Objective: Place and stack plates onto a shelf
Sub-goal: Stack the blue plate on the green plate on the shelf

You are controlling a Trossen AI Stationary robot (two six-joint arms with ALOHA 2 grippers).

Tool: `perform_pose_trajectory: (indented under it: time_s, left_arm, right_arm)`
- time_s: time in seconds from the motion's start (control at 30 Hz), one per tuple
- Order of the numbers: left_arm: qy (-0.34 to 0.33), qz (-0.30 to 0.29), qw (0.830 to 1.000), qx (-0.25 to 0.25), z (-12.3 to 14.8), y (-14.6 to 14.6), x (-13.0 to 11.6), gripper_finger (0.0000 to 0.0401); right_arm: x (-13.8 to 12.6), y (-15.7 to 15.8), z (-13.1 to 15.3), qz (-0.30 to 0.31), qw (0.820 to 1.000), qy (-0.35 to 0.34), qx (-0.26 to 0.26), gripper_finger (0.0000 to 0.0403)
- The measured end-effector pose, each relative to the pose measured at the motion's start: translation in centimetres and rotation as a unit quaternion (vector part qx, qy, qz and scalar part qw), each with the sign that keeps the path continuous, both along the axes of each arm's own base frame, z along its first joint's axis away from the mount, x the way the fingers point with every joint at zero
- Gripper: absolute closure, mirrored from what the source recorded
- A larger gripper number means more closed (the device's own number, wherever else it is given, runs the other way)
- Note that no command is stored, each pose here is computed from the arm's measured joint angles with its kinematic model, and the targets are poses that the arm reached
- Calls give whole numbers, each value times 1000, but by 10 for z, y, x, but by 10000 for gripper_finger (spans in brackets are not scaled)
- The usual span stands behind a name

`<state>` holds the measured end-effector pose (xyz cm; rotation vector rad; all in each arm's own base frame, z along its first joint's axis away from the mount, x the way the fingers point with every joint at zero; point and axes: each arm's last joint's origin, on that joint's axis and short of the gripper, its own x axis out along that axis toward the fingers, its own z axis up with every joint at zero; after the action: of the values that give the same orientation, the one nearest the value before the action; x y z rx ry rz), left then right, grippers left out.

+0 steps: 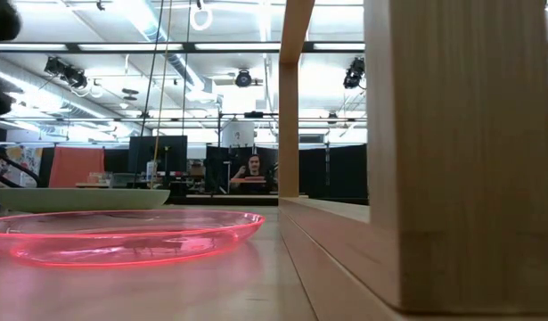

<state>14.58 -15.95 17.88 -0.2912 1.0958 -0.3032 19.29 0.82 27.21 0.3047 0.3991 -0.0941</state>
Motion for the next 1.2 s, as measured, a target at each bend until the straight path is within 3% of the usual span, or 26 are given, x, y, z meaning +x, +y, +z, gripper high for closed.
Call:
perform_pose_trajectory:
  time_s: [0.53, 0.93, 1.2]
  left_arm:
    - [-163, 21, 986, 19, 45, 59, 22, 393]
    - [-303, 55, 947, 91, 72, 106, 37, 393]
    - [-354, 112, 919, 135, 82, 137, 48, 393]
  right_arm:
    - [0, 0, 0, -2, 1000, 0, -1, 204]
    - [0, 0, 0, -2, 1000, 0, -1, 204]
    - [0, 0, 0, -4, 1000, 0, -2, 204]
